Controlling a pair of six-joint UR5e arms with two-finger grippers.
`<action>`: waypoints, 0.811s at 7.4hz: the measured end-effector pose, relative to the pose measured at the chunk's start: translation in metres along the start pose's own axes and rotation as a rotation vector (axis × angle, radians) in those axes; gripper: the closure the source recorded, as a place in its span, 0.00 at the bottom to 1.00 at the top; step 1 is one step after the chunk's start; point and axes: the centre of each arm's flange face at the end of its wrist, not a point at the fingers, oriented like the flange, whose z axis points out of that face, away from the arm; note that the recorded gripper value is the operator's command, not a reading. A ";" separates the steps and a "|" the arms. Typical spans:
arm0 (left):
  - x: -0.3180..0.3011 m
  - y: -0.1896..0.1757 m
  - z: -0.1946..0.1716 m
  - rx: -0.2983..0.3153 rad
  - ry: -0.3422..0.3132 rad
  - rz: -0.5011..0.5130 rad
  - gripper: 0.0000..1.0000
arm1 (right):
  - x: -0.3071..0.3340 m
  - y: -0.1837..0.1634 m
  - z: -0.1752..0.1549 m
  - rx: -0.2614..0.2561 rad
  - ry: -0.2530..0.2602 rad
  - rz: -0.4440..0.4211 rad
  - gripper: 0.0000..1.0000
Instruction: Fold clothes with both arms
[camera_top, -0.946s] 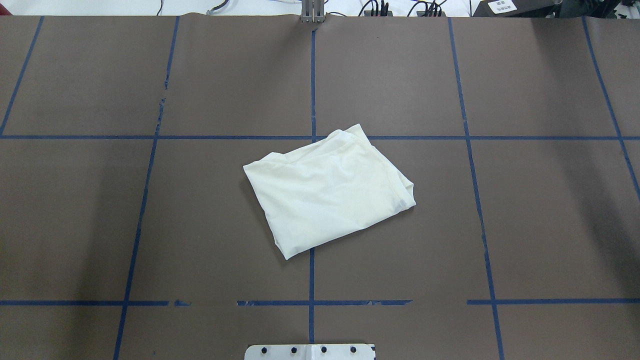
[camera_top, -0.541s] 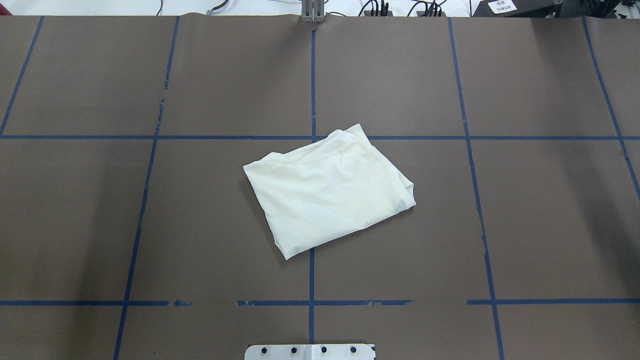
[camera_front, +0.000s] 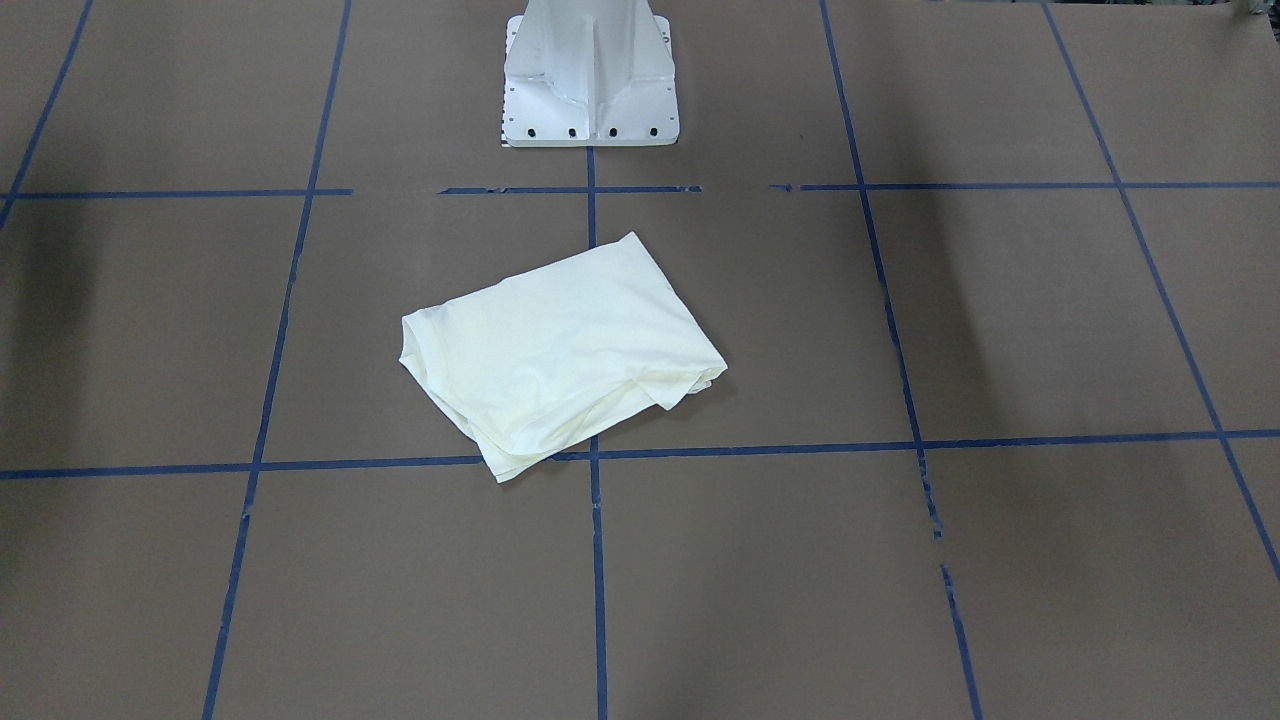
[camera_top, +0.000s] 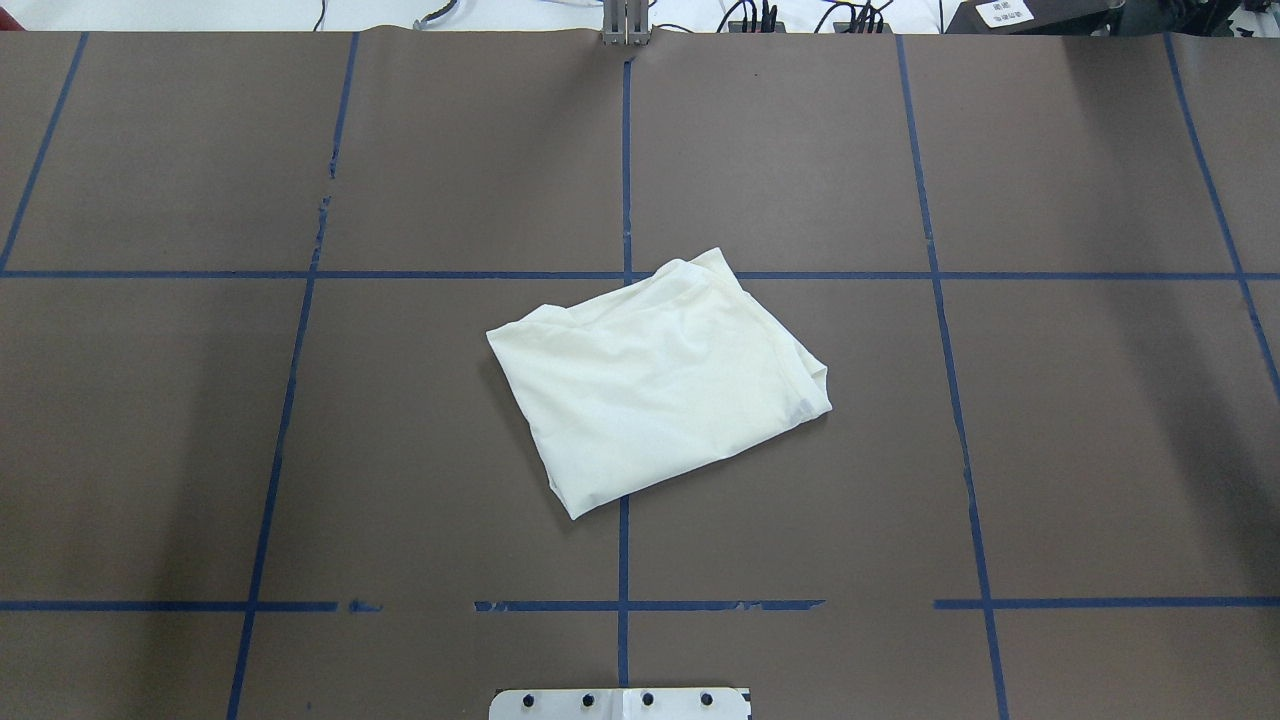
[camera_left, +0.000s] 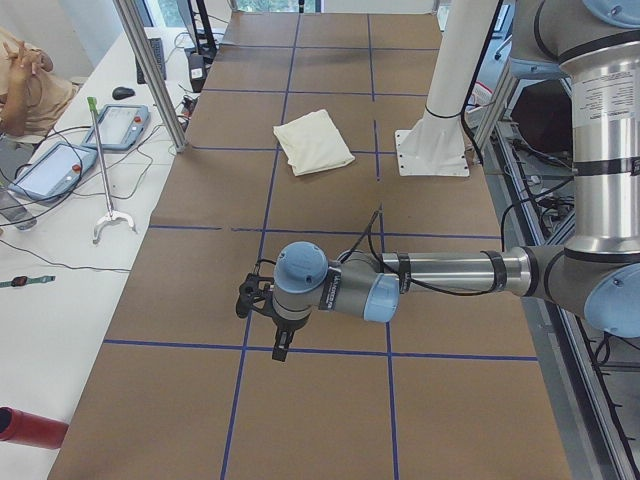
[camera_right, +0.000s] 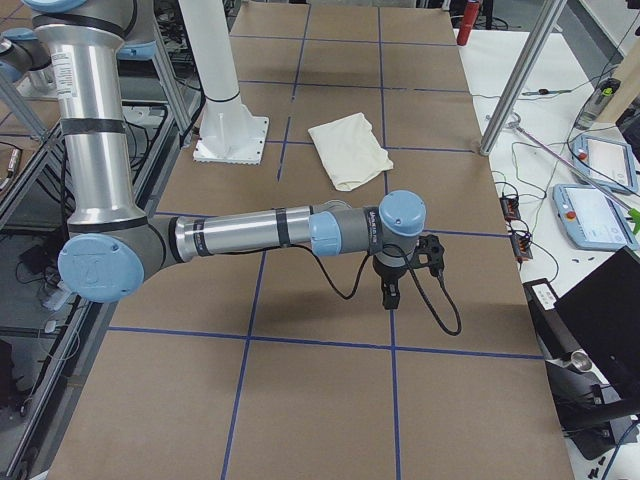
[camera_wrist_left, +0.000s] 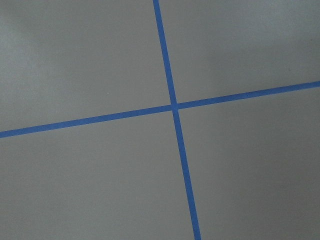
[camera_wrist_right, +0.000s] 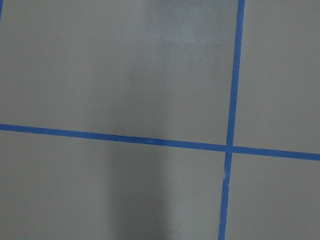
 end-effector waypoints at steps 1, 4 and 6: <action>0.000 0.000 0.000 0.000 0.000 -0.001 0.00 | 0.000 0.000 0.000 0.000 0.000 0.000 0.00; 0.000 0.000 0.000 -0.001 0.000 -0.001 0.00 | 0.001 0.001 0.000 0.001 0.002 0.006 0.00; 0.000 -0.001 0.000 0.001 0.000 0.001 0.00 | 0.002 0.002 0.001 0.000 0.003 0.010 0.00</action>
